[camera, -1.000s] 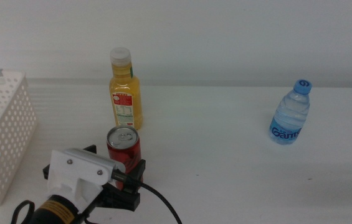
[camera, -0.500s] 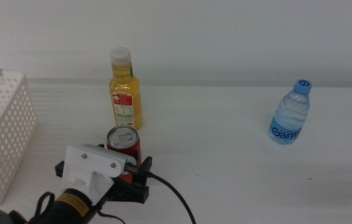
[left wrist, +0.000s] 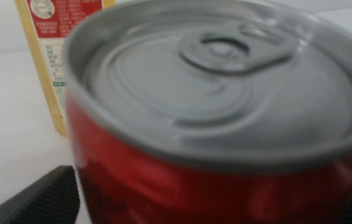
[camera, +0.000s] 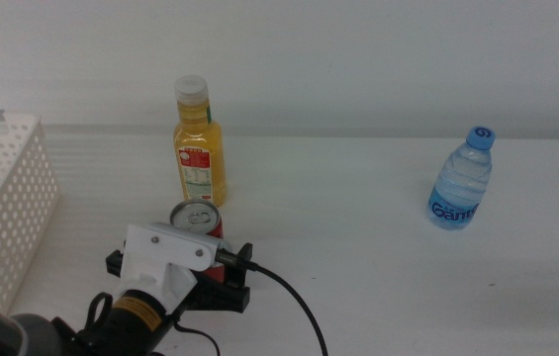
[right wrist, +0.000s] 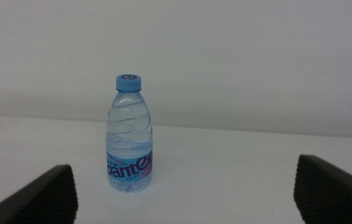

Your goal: Use arms to grab the bottles and put them into the dustbin to the left of the table.

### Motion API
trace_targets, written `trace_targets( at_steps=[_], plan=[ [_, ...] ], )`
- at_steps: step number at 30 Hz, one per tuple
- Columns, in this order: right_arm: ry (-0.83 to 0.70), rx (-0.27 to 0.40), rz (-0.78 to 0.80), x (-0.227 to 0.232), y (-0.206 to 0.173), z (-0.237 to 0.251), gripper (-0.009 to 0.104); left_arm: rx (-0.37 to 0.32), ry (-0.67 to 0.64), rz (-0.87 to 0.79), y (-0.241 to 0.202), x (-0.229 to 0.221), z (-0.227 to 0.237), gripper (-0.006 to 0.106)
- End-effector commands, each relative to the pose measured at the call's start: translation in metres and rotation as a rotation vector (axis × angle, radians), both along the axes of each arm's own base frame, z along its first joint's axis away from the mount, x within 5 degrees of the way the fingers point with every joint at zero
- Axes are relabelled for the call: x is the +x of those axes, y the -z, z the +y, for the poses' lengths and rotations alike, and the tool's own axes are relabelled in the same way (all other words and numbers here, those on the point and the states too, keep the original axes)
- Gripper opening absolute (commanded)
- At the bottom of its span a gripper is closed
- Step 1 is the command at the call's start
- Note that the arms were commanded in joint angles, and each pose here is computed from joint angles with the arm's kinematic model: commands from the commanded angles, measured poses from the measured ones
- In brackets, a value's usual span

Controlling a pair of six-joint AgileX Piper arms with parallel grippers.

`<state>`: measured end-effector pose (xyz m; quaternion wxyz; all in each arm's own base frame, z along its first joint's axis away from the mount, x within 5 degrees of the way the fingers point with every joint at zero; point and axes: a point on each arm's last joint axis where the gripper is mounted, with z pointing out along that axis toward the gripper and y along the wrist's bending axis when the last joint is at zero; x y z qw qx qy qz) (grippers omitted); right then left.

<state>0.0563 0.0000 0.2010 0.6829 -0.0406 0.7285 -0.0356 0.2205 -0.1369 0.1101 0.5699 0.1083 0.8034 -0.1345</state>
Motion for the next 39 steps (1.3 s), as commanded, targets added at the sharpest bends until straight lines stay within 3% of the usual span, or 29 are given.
trace_targets(
  at_steps=[1,20,23,31,36,39],
  plan=[
    [0.008,-0.006,-0.008,-0.001,0.012,0.000,0.093,-0.012,-0.010,0.005,0.001,0.002,-0.003,0.094],
    [0.008,-0.006,-0.008,-0.001,0.012,0.000,0.093,-0.004,-0.042,0.013,0.007,0.009,-0.005,0.090],
    [0.008,-0.006,-0.008,-0.001,0.012,0.000,0.093,0.023,-0.044,0.008,0.007,0.010,-0.003,0.075],
    [0.008,-0.006,-0.008,-0.001,0.012,0.000,0.093,0.041,-0.038,-0.001,0.007,0.013,0.002,-0.002],
    [0.008,-0.006,-0.008,-0.001,0.012,0.000,0.093,0.029,0.003,0.022,-0.019,-0.010,0.009,-0.002],
    [0.008,-0.006,-0.008,-0.001,0.012,0.000,0.093,0.069,0.018,0.059,-0.040,-0.020,0.014,-0.002]
  ],
)
